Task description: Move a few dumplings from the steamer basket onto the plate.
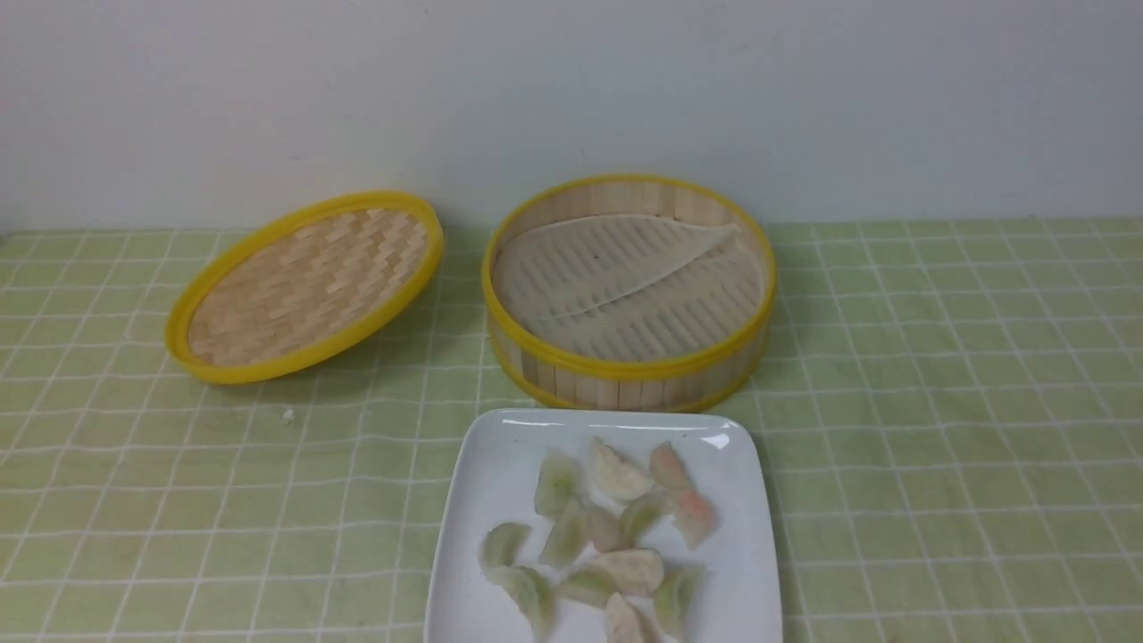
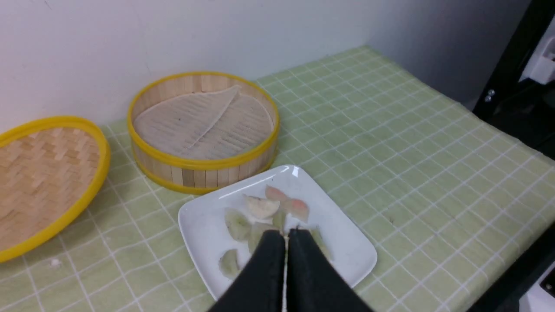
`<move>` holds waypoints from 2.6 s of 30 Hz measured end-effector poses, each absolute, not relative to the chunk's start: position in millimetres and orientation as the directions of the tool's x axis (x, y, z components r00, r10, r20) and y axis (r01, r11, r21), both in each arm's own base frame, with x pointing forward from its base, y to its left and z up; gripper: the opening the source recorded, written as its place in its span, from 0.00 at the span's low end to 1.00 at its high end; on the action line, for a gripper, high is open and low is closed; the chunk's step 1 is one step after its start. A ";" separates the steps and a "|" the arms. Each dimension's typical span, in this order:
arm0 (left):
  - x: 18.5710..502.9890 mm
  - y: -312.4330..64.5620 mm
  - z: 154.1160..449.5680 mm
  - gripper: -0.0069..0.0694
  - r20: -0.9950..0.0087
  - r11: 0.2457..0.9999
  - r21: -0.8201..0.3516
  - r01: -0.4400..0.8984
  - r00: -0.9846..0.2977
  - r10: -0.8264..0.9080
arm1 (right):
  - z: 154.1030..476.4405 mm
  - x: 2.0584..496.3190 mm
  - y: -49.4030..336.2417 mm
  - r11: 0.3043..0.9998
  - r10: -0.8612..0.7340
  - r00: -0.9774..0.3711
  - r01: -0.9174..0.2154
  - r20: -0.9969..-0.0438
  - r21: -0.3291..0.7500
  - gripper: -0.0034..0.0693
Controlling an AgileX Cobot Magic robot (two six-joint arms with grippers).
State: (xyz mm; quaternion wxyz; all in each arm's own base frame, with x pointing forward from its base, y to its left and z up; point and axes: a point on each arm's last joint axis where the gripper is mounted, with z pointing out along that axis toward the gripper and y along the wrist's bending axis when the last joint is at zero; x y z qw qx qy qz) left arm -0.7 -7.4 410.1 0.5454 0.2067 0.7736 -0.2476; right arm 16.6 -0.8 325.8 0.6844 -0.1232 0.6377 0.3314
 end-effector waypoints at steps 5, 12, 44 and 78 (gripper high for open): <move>-5.5 -3.6 377.5 0.08 -0.947 0.795 -0.159 0.586 -0.317 0.045 | 325.8 16.6 -0.8 0.750 0.296 -0.033 -0.611 -0.955 0.254 0.03; 3.3 -9.7 342.8 0.08 -0.914 0.804 -0.160 0.573 -0.394 0.099 | 325.8 16.6 -0.8 0.750 0.295 -0.032 -0.611 -0.955 0.253 0.03; 54.0 -3.5 176.1 0.08 -0.970 0.999 -0.012 0.053 -0.243 0.002 | 325.8 16.6 -0.9 0.752 0.293 -0.030 -0.611 -0.956 0.250 0.03; 52.5 -2.3 169.9 0.08 -0.952 0.998 0.029 0.053 -0.304 0.044 | 325.8 16.7 -0.9 0.753 0.292 -0.028 -0.610 -0.956 0.248 0.03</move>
